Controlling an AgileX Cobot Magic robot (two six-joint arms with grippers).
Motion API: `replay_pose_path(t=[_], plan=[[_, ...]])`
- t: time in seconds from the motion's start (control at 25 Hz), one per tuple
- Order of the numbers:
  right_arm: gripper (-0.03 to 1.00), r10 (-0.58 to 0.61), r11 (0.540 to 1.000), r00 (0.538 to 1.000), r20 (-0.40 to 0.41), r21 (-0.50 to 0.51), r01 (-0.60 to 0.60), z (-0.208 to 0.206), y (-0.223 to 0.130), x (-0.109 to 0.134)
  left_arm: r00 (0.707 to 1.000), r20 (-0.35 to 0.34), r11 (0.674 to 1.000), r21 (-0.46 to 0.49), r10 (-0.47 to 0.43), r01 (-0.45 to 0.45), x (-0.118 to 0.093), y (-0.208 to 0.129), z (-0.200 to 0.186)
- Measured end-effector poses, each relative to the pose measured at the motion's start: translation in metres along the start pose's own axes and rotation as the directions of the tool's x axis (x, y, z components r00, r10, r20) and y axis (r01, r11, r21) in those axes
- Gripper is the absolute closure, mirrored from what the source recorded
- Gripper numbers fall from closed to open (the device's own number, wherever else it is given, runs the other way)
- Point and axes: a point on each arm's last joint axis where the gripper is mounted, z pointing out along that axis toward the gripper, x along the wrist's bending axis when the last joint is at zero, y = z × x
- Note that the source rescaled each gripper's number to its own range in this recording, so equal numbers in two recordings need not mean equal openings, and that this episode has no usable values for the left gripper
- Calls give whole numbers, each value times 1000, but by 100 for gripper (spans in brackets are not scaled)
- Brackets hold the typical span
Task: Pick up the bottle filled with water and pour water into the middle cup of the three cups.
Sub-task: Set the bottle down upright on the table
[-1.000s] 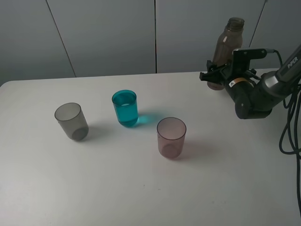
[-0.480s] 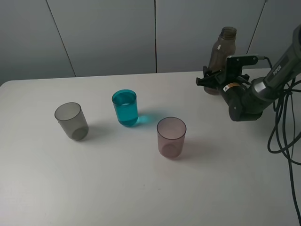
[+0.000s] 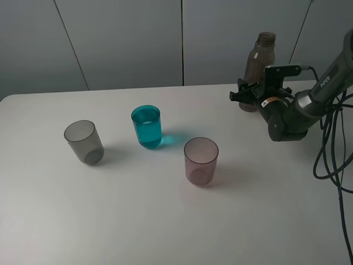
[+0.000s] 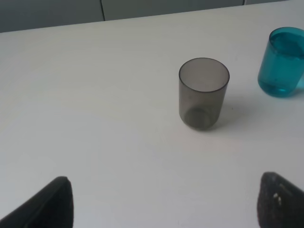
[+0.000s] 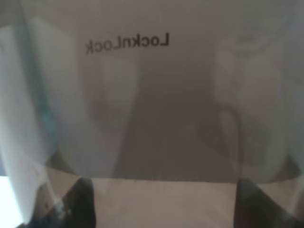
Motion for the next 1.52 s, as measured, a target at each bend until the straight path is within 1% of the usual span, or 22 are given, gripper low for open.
replay_pose_path(t=[0.08, 0.12, 0.2, 0.24, 0.28, 0.32, 0.4, 0.52, 0.64, 0.76, 1.04, 1.24, 1.36, 1.52], plan=[[96, 0, 1000, 1000, 0, 2, 0, 0, 0, 0, 1000, 0, 1000, 0, 0, 0, 0, 0, 0], [85, 0, 1000, 1000, 0, 4, 0, 0, 0, 0, 1000, 0, 1000, 0, 0, 0, 0, 0, 0], [41, 0, 1000, 1000, -1, 26, 0, 0, -2, 0, 1000, 0, 1000, 0, 0, 0, 0, 0, 0], [27, 0, 999, 1000, -1, 41, 0, 0, -3, 0, 1000, 0, 1000, 0, 0, 0, 0, 0, 0], [16, 0, 998, 1000, -1, 60, 0, 0, -4, 0, 1000, 0, 1000, 0, 0, 0, 0, 0, 0], [11, 1, 997, 1000, -2, 75, -1, 0, -4, 0, 1000, 0, 1000, 0, 0, 0, 0, 0, 0], [8, 2, 995, 1000, -3, 99, -2, 0, -2, 0, 1000, 0, 1000, 0, 0, 0, 0, 0, 0], [8, 2, 991, 1000, -7, 132, -1, 0, 5, 1, 1000, 0, 1000, 0, 0, 0, 0, 0, 0], [8, -2, 980, 1000, -14, 200, 5, -1, 14, 2, 1000, 0, 1000, 0, 0, 0, 0, 0, 0], [8, -13, 971, 1000, -25, 240, 18, -4, 24, 3, 1000, 0, 1000, 0, 0, 0, 0, 0, 0], [8, -15, 959, 999, -28, 282, 22, -32, 39, 1, 1000, 0, 1000, 0, 0, 0, 0, 0, 0], [8, -17, 936, 999, -33, 350, 28, -70, 48, -1, 1000, 0, 1000, 0, 0, 0, 0, 0, 0], [8, -17, 916, 999, -45, 400, 34, -90, 68, -1, 1000, 0, 1000, 0, 0, 0, 0, 0, 0], [8, -21, 888, 997, -74, 457, 53, -108, 109, 0, 1000, 0, 1000, 0, 0, 0, 0, 0, 0]])
